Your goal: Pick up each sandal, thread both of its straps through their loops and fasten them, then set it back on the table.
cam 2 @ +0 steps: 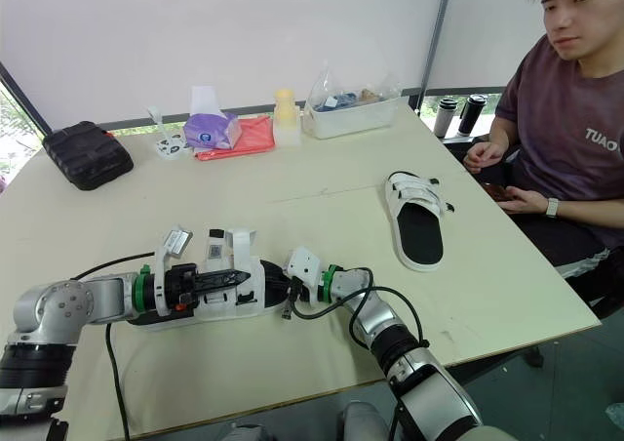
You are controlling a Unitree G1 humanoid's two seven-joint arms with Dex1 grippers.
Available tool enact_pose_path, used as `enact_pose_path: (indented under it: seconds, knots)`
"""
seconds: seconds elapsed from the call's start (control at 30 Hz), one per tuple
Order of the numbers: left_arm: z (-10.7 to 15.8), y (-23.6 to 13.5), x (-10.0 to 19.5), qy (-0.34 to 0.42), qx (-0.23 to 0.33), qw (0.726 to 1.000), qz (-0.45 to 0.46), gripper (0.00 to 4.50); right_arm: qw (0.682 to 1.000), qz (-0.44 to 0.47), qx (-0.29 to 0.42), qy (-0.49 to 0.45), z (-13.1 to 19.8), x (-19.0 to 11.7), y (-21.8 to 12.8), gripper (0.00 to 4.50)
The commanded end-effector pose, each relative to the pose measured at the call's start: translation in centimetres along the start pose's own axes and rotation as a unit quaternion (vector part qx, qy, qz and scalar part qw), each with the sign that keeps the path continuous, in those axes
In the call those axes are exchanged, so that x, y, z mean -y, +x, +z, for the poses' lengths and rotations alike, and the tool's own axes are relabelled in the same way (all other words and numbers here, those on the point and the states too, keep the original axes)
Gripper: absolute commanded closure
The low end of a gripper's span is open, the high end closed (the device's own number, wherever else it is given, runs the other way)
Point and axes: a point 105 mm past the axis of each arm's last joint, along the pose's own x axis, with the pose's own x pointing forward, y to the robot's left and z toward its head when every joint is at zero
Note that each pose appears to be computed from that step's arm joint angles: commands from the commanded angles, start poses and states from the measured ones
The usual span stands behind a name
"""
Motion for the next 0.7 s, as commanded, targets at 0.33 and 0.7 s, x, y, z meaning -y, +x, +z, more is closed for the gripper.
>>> enact_pose_path:
  seconds: [0.33, 0.7]
  knots:
    - [-0.6, -0.2, 0.0, 0.048, -0.035, 0.998, 0.01, 4.45, 0.979, 0.022, -0.176, 0.102, -9.5, -4.3, -3.1, 4.5]
    - [-1.6, -0.4, 0.2, 0.131, -0.095, 0.987, 0.023, 4.45, 0.979, 0.024, -0.176, 0.1, -9.5, -4.4, -3.0, 4.5]
